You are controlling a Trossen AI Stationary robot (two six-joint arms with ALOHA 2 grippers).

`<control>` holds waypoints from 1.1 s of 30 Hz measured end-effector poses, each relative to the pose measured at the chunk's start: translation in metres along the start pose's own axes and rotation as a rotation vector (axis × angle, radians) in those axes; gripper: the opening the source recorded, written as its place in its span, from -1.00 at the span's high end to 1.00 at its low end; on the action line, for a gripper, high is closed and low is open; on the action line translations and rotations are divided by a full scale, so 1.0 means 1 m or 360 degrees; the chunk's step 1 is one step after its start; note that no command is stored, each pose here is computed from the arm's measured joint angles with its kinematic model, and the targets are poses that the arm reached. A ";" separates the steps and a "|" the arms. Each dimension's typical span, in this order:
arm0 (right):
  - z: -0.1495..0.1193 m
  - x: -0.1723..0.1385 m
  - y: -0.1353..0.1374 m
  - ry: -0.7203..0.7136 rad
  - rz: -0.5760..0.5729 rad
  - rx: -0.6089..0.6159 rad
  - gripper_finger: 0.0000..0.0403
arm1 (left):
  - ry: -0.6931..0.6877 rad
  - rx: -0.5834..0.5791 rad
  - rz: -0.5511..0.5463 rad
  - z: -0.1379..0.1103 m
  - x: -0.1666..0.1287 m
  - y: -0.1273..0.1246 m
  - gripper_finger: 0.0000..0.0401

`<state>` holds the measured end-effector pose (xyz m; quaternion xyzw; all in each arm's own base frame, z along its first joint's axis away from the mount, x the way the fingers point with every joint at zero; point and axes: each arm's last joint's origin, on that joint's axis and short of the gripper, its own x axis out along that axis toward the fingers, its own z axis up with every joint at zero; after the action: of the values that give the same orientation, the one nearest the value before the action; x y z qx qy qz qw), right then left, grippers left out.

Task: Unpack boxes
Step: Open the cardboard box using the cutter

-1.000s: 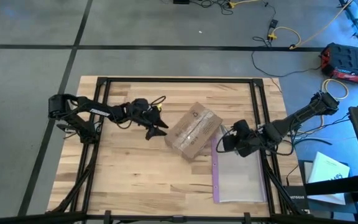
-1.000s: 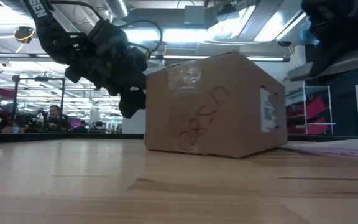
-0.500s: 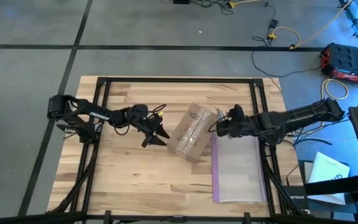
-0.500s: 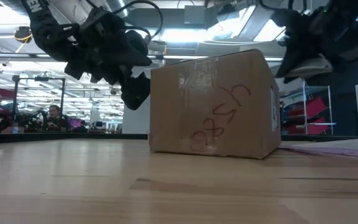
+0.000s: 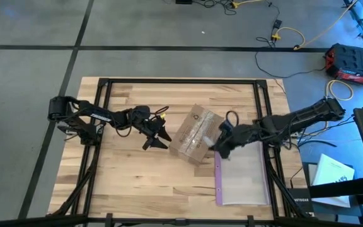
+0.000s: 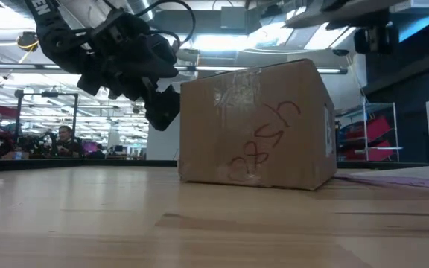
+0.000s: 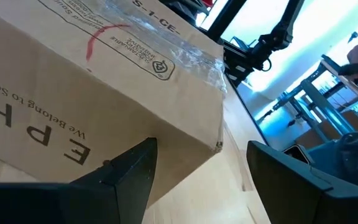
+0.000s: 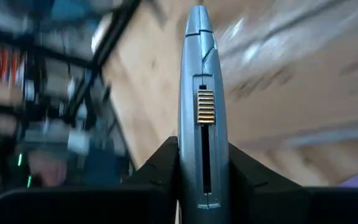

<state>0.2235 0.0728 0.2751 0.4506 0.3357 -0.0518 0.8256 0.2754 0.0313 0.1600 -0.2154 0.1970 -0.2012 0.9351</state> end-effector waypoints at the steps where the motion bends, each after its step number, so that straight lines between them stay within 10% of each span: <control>1: -0.002 0.003 0.005 0.0051 0.0009 -0.0025 0.69 | 0.0001 0.0005 -0.0004 0.000 0.000 -0.001 -0.18; 11: -0.041 0.029 0.042 0.0499 -0.0318 -0.0368 0.69 | 0.0043 0.0095 -0.0020 -0.006 0.010 -0.014 -0.18; 33: -0.064 0.067 0.028 0.0419 -0.1025 -0.0492 0.69 | 0.0040 0.0075 0.0060 -0.016 0.028 -0.042 -0.18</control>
<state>0.2528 0.1536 0.2309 0.1949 0.5672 -0.1989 0.7751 0.2793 -0.0213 0.1589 -0.1869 0.2080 -0.1907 0.9410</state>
